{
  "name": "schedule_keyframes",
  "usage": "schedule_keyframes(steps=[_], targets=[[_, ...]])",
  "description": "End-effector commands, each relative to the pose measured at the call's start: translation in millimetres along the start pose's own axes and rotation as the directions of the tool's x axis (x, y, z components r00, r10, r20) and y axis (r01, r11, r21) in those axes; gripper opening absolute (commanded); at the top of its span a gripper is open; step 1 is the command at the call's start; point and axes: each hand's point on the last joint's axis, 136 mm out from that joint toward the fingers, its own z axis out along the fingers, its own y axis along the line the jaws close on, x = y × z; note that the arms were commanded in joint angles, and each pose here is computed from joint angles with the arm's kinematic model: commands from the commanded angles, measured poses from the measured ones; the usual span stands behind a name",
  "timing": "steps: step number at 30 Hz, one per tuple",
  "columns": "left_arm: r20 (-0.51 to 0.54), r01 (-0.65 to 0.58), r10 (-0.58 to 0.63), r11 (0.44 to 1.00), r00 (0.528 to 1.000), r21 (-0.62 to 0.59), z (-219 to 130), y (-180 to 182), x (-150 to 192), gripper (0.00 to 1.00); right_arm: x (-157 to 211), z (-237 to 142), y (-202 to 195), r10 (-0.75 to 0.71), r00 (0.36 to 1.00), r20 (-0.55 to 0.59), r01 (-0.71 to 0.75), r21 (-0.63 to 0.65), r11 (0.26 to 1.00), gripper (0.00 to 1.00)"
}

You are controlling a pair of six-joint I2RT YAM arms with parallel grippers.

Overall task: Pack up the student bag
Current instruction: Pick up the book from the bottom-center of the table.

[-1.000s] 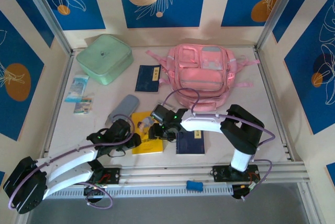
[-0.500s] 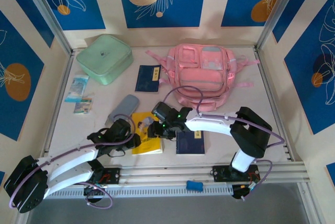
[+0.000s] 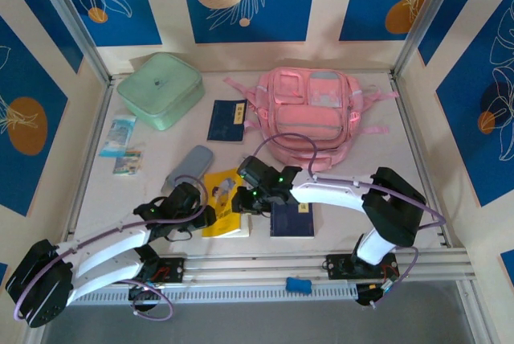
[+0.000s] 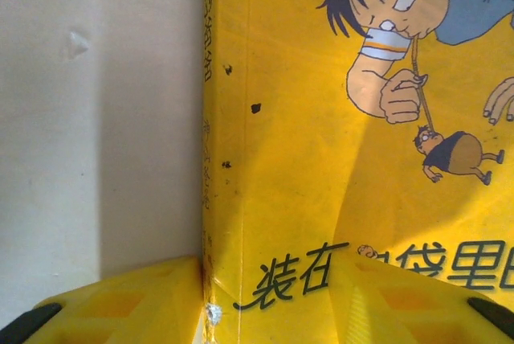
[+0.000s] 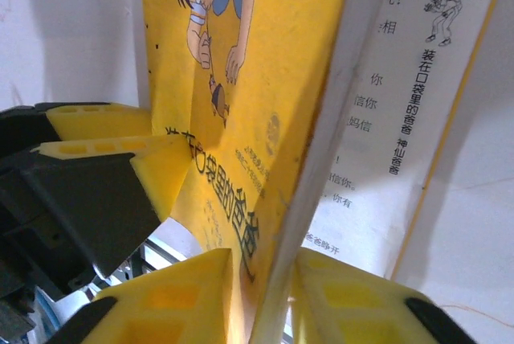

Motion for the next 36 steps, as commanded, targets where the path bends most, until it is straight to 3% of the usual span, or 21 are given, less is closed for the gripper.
schedule_keyframes(steps=[1,6,12,21,25,29,36], targets=[[-0.024,-0.003,0.005,0.998,1.000,0.061,5.7,-5.4,7.4,0.47,1.8,-5.6,13.8,-0.011,1.000,-0.007,0.011,-0.083,0.997,0.20],[-0.001,-0.009,0.009,0.996,1.000,0.089,-2.7,-15.5,0.2,0.51,0.9,-10.4,14.5,-0.008,1.000,0.003,0.009,-0.119,0.993,0.10],[0.076,-0.038,0.029,0.993,0.997,0.113,-32.8,-29.7,-18.1,0.62,-5.3,-46.0,14.8,-0.046,0.997,0.067,0.058,-0.203,0.978,0.00],[0.210,-0.028,-0.048,0.938,0.976,0.345,-100.4,-80.9,-58.9,0.83,-12.6,-135.0,29.9,-0.148,0.973,0.179,0.209,-0.396,0.894,0.00],[0.222,-0.039,-0.080,0.872,0.972,0.487,-119.3,-117.0,-73.1,0.87,-17.4,-179.3,40.6,-0.177,0.948,0.263,0.288,-0.478,0.830,0.00],[0.229,-0.083,-0.056,0.828,0.972,0.554,-132.0,-147.4,-86.5,0.87,-21.0,-210.9,49.4,-0.193,0.931,0.311,0.342,-0.548,0.764,0.00],[0.233,-0.130,-0.038,0.737,0.972,0.663,-141.8,-189.4,-103.2,0.78,-34.4,-245.8,57.7,-0.208,0.907,0.366,0.405,-0.622,0.671,0.00]])
